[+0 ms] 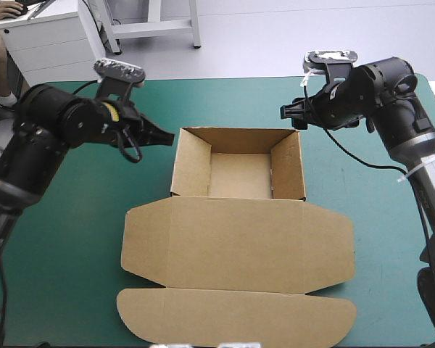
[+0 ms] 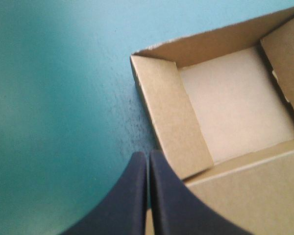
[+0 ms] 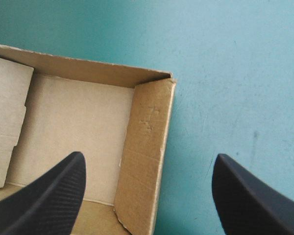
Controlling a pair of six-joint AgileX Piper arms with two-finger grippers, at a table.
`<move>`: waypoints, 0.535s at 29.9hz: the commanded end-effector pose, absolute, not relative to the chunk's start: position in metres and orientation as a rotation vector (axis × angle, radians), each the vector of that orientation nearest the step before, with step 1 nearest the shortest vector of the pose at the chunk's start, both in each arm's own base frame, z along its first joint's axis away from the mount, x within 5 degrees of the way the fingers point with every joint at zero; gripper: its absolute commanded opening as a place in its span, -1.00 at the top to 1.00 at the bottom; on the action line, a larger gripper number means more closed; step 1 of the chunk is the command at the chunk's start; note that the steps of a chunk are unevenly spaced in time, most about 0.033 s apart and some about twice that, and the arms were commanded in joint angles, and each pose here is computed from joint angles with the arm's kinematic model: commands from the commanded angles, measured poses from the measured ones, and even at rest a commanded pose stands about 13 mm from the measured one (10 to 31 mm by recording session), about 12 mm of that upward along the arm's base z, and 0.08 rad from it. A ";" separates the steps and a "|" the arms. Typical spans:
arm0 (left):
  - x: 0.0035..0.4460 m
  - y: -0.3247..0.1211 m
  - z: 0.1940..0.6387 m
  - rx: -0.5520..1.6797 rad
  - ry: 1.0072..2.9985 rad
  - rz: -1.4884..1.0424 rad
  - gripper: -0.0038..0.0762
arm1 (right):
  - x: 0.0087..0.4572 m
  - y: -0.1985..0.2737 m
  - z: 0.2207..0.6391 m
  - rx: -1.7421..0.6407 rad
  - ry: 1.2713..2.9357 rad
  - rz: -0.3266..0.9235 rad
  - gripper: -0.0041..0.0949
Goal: Fold the box
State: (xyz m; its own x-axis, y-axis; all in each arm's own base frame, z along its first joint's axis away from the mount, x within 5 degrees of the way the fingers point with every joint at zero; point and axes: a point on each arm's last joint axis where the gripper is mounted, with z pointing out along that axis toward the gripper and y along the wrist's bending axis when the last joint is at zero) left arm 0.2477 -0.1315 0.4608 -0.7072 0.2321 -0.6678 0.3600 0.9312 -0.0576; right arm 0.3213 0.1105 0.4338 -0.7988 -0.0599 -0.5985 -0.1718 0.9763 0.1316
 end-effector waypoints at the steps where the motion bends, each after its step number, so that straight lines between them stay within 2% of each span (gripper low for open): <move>1: 0.203 -0.107 0.467 0.423 2.376 -0.244 0.91 | 0.309 0.104 0.436 -0.138 2.497 0.226 -0.41; 9: 0.119 -0.066 0.437 0.427 2.370 -0.307 0.91 | 0.326 0.112 0.385 -0.114 2.548 0.259 -0.41; 16: 0.072 -0.037 0.398 0.408 2.273 -0.293 0.91 | 0.352 0.123 0.346 -0.102 2.630 0.269 -0.41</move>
